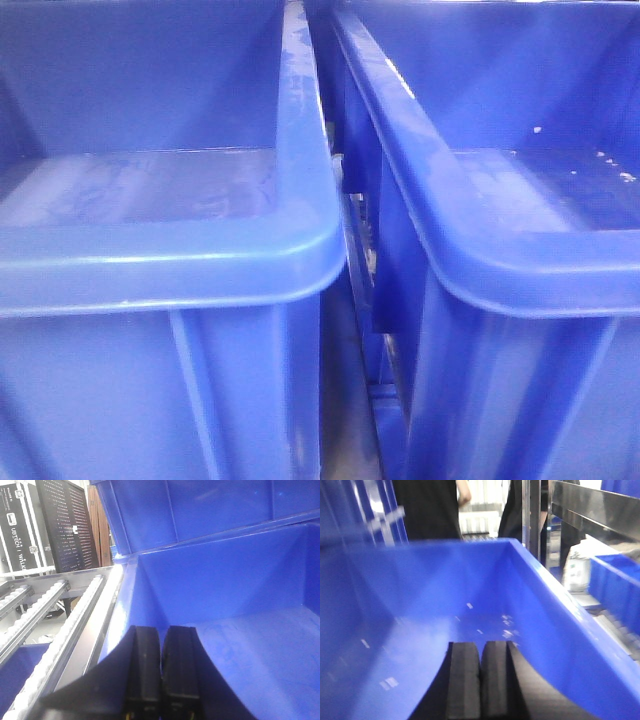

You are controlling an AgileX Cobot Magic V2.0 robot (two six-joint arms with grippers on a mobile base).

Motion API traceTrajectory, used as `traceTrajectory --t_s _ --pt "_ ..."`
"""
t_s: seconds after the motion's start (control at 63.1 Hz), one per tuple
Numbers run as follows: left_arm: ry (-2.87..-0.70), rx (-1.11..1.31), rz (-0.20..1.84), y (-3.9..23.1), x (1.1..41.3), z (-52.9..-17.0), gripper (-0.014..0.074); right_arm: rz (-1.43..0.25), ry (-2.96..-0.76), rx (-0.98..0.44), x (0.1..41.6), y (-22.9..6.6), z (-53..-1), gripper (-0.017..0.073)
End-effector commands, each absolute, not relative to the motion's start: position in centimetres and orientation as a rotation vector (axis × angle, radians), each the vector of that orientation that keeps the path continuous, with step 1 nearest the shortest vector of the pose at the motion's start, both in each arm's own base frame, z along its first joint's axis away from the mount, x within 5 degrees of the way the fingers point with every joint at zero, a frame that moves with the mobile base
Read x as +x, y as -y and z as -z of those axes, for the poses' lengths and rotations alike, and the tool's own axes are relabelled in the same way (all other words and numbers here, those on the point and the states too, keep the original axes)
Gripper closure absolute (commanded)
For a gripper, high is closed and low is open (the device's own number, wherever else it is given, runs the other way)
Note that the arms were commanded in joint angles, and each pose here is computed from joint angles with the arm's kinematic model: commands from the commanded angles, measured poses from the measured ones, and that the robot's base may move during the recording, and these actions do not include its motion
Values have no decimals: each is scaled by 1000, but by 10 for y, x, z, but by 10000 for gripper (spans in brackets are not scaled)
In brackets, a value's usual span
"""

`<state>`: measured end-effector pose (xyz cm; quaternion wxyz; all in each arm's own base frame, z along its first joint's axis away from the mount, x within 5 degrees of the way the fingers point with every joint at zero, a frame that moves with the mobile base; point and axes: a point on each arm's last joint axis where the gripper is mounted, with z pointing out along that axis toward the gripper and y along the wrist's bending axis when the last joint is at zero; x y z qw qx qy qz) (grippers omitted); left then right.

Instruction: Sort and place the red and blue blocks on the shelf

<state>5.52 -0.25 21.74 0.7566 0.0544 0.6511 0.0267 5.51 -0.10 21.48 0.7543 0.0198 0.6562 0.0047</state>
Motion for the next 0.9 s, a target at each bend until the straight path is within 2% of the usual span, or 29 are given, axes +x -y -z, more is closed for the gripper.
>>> traceTrajectory --t_s 0.0,0.38,0.65,0.887 --pt "-1426 109 -51 2 56 -206 510 56 -1315 -13 52 1 -232 507" --pt "-1426 109 -51 2 56 -206 510 63 -1355 -21 55 1 -217 507" --pt "-1426 109 -51 2 56 -206 510 68 -1343 -82 55 -1 -218 507" --pt "-1426 109 -51 2 56 -206 510 18 -1341 -70 55 -2 -218 507"
